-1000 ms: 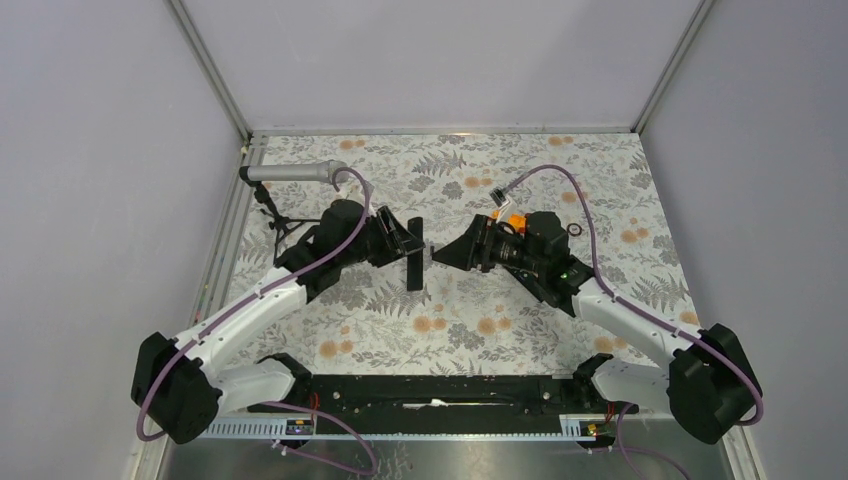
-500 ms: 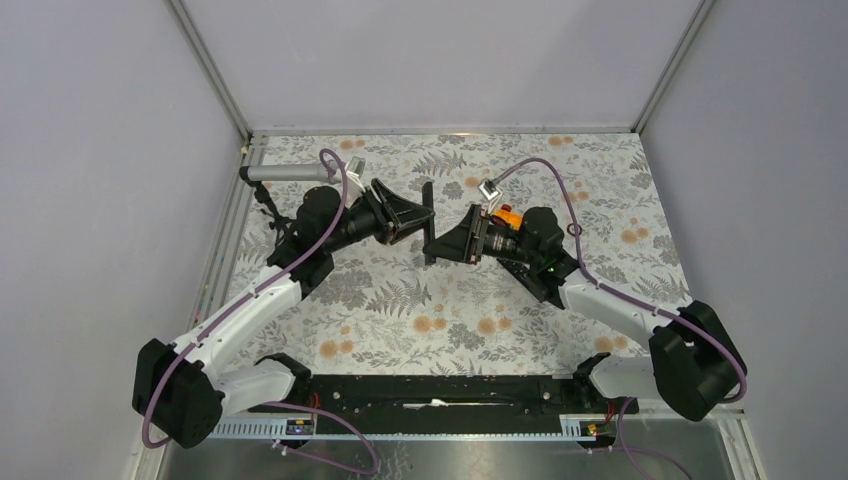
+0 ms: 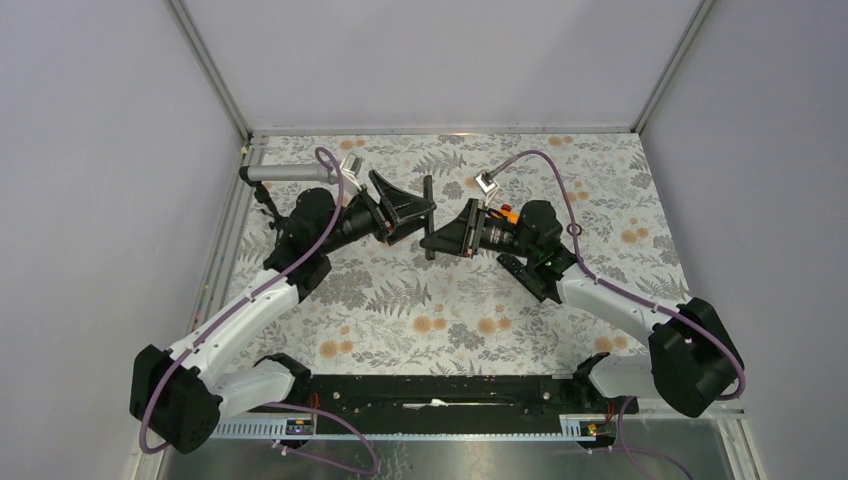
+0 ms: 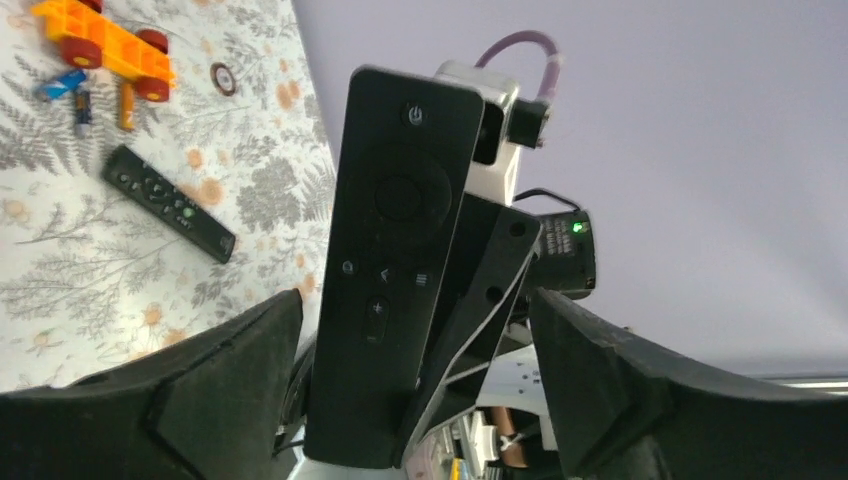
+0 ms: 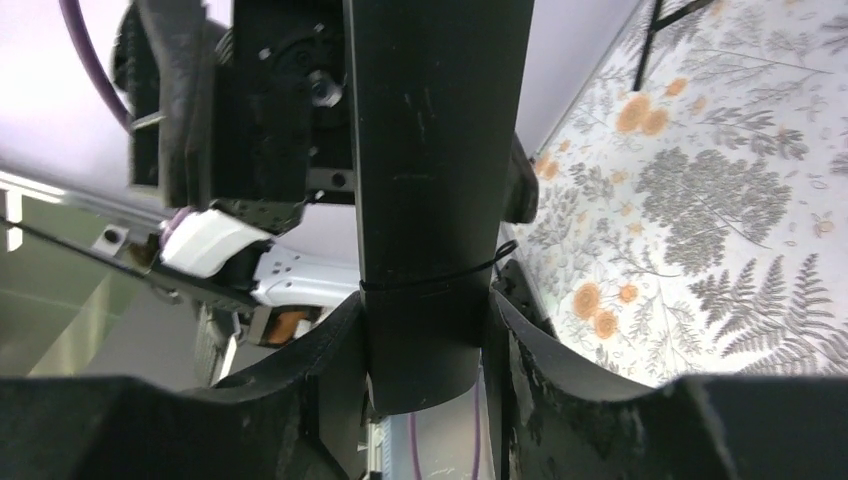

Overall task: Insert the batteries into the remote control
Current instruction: Adjust the remote control.

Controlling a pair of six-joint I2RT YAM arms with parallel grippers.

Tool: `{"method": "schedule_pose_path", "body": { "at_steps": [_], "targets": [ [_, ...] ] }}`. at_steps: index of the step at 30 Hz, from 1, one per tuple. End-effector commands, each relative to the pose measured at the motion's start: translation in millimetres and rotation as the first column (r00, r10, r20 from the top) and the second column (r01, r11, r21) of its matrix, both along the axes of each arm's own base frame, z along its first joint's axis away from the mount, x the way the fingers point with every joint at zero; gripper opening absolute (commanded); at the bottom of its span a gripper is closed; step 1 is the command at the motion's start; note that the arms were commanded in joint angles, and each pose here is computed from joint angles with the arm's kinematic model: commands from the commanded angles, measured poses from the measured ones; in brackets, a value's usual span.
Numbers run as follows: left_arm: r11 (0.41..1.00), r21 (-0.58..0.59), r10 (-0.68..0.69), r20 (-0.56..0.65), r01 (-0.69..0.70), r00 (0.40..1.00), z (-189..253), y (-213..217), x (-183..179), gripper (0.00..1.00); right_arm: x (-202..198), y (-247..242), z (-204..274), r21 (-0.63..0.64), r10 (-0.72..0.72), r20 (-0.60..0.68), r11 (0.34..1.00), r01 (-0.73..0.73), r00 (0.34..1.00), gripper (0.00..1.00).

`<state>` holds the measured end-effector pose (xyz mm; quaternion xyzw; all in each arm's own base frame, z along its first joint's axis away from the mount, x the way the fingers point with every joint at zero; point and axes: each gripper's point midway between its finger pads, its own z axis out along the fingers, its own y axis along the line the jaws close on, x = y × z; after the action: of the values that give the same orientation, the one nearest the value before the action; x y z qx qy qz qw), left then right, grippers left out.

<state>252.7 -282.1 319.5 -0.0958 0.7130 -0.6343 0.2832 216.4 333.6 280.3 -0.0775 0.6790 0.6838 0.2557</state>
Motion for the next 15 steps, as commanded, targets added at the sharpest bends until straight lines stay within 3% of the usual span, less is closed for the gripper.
{"method": "schedule_pose_path", "body": {
  "at_steps": [1,4,7,15],
  "targets": [
    [0.995,0.091,0.043,0.072,-0.05,0.996,8.0,9.6,0.9,0.92,12.4,5.2,7.7,-0.117,-0.062,0.157,0.99,0.081,0.986,0.26],
    [0.957,0.266,0.103,0.067,-0.117,0.992,-11.3,22.1,12.3,0.96,25.9,2.2,-16.2,-0.308,-0.129,0.267,0.928,0.212,0.955,0.26],
    [0.915,0.376,0.135,0.063,-0.149,0.989,-18.8,29.9,22.7,0.95,32.4,-3.3,-31.1,-0.42,-0.125,0.333,0.868,0.266,0.935,0.26],
    [0.903,0.421,0.096,-0.007,-0.084,0.995,-30.5,17.4,33.7,0.74,36.8,1.1,-54.9,-0.585,-0.065,0.408,0.747,0.315,0.911,0.25]
  ]
}}
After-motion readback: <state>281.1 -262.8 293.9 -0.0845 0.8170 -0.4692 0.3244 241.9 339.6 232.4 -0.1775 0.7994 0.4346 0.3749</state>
